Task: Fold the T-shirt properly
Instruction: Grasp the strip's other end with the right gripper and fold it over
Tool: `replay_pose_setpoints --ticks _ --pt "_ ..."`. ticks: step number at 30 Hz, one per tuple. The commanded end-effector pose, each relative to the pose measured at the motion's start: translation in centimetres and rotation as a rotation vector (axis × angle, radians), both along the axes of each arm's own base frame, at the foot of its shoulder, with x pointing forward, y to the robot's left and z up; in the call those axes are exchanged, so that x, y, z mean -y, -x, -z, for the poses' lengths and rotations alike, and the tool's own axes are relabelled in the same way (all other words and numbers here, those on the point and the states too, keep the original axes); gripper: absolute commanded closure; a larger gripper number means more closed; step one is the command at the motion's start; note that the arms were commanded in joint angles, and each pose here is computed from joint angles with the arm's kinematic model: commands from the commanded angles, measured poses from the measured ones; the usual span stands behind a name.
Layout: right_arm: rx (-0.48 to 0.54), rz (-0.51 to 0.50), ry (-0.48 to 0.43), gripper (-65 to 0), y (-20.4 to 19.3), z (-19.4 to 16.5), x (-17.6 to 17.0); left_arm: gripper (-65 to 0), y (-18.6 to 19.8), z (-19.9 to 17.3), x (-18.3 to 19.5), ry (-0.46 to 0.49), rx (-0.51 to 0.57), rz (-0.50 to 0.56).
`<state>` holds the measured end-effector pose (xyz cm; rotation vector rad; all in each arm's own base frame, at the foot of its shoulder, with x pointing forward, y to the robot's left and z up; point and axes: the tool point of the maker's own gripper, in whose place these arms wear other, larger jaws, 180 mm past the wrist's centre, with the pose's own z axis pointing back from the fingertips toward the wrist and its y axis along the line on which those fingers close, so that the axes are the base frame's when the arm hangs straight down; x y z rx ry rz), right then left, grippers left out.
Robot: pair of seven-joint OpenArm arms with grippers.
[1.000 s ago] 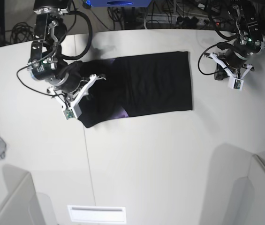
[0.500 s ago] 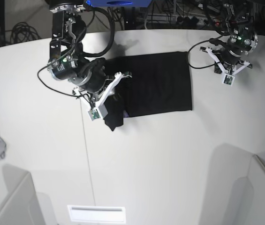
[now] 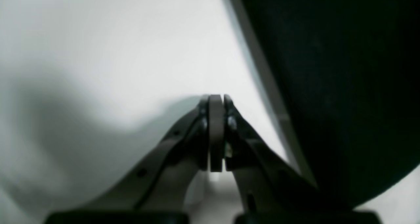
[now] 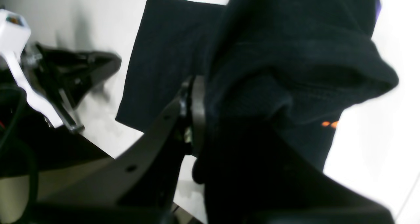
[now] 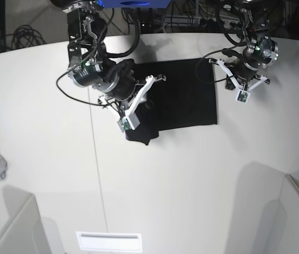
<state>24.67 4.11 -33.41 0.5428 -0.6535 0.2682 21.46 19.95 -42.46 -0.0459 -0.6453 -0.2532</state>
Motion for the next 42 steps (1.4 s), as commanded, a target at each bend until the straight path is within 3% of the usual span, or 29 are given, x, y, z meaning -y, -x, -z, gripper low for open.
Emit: replay_pose_setpoints --ticks 1,6,18,27,31,34,42 --pt "0.044 -0.009 -0.046 0.0 -0.5 -1.5 -1.1 0.0 -0.5 -0.6 0.3 0.016 0.027 0.015" --pt "0.060 -0.053 -0.066 0.0 -0.1 -2.2 -2.9 0.0 -0.5 -0.6 0.3 0.013 0.027 0.016" --pt "0.072 -0.043 -0.091 0.0 -0.3 -1.8 -3.6 0.0 -0.2 -0.6 0.1 0.011 0.021 0.012" --pt "0.030 -0.060 -0.158 0.0 -0.5 -1.3 -4.9 0.0 -0.2 -0.5 0.3 0.013 0.021 0.014" --pt "0.033 -0.006 -0.182 0.0 -1.2 -1.7 -4.7 0.0 -0.2 -0.5 0.3 0.014 0.020 0.015" --pt "0.023 -0.027 -0.219 0.0 -1.2 -2.4 -6.7 0.0 -0.2 -0.5 0.3 0.015 0.021 0.015" --pt "-0.020 -0.043 -0.192 0.0 -1.5 -1.2 -8.1 0.0 -0.2 -0.6 -0.1 0.013 0.022 0.006"
